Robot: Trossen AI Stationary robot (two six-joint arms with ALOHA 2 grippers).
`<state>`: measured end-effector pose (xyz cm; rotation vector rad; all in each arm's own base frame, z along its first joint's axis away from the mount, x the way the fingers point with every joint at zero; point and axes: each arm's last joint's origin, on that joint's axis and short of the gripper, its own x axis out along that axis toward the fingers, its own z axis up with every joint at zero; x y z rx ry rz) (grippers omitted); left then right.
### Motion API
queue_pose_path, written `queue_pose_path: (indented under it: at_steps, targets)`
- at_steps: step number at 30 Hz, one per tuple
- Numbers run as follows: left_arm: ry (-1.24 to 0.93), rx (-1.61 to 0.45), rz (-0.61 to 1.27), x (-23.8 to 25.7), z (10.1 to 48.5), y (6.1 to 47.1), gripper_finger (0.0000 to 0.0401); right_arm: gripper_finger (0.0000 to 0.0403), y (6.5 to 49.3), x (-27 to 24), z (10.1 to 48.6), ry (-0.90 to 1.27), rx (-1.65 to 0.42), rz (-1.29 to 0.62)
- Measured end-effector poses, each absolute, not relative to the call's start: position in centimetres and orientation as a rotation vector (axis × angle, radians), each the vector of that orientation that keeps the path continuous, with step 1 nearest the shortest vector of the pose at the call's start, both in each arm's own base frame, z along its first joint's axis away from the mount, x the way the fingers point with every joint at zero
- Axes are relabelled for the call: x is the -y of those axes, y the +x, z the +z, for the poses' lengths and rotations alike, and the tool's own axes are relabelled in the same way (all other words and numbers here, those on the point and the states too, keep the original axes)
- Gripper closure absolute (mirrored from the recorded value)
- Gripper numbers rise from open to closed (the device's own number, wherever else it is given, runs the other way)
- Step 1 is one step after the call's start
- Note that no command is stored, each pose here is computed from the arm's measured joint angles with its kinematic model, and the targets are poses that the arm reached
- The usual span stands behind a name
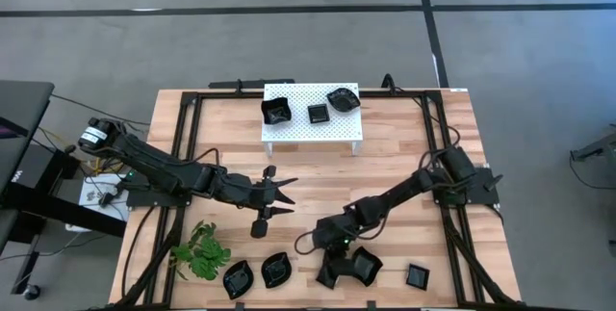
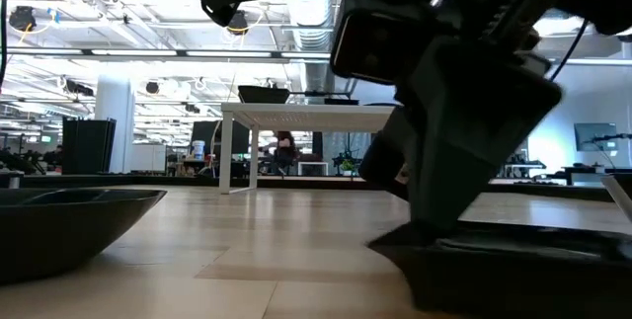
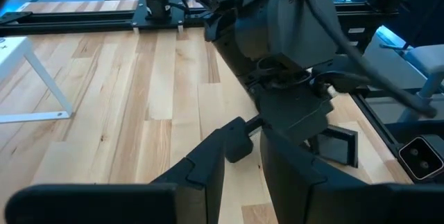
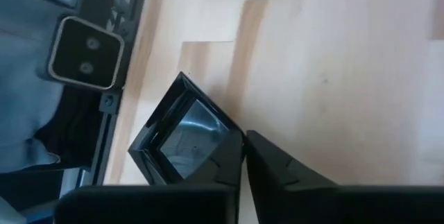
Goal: Pick & Place Mini shaped plates
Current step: Stack the square plate on top of the other square plates on the shelf
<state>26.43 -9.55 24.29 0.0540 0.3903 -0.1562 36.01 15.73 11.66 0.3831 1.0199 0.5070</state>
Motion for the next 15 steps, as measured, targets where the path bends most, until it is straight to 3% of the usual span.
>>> queue_pose_path:
  at_steps: [15]
  targets:
    - [0.055,-0.39,-0.157,9.5,24.3,26.4,0.0306,0.0399,37.0,-12.3,11.9,0.459,-1.031,0.548]
